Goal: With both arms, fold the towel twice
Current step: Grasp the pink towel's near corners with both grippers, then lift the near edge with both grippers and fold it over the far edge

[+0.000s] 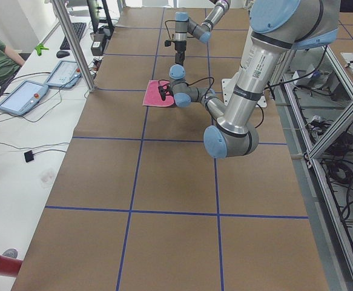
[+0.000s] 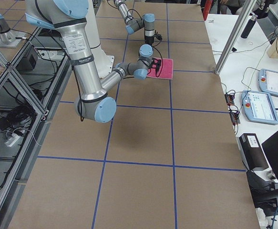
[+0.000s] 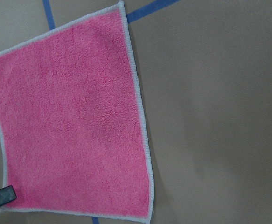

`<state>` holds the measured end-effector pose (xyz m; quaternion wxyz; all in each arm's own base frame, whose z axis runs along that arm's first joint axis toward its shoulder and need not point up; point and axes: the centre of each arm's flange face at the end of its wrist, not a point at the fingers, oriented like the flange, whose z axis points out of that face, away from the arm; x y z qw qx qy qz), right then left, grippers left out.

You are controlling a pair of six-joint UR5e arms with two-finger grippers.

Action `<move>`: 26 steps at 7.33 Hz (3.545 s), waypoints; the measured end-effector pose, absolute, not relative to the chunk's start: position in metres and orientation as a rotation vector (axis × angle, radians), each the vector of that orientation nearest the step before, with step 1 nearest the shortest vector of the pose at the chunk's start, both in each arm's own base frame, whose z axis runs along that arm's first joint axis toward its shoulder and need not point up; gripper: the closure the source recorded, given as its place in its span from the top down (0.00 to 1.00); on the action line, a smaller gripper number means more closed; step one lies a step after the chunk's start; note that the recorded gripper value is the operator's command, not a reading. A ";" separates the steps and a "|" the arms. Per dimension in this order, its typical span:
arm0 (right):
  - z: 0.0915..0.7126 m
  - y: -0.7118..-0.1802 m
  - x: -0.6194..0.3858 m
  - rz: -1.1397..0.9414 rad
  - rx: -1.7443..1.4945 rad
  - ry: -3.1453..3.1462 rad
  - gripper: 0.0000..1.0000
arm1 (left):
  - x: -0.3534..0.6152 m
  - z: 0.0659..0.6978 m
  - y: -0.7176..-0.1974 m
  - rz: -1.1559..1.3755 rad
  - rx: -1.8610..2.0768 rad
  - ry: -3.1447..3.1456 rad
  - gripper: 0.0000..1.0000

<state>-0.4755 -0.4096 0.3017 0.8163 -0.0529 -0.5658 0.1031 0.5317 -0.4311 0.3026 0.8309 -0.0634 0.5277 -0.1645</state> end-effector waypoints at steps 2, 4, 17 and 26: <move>0.302 -0.402 -0.491 0.204 -0.125 -1.198 1.00 | 0.531 0.301 -0.431 -0.345 -0.133 1.125 0.00; 0.303 -0.397 -0.515 0.196 -0.129 -1.180 0.97 | 0.531 0.299 -0.430 -0.343 -0.132 1.129 0.00; 0.308 -0.398 -0.551 0.205 -0.110 -1.147 0.00 | 0.530 0.299 -0.430 -0.343 -0.131 1.133 0.00; 0.269 -0.471 -0.503 0.355 -0.042 -1.259 0.00 | 0.505 0.271 -0.515 -0.451 -0.070 1.148 0.00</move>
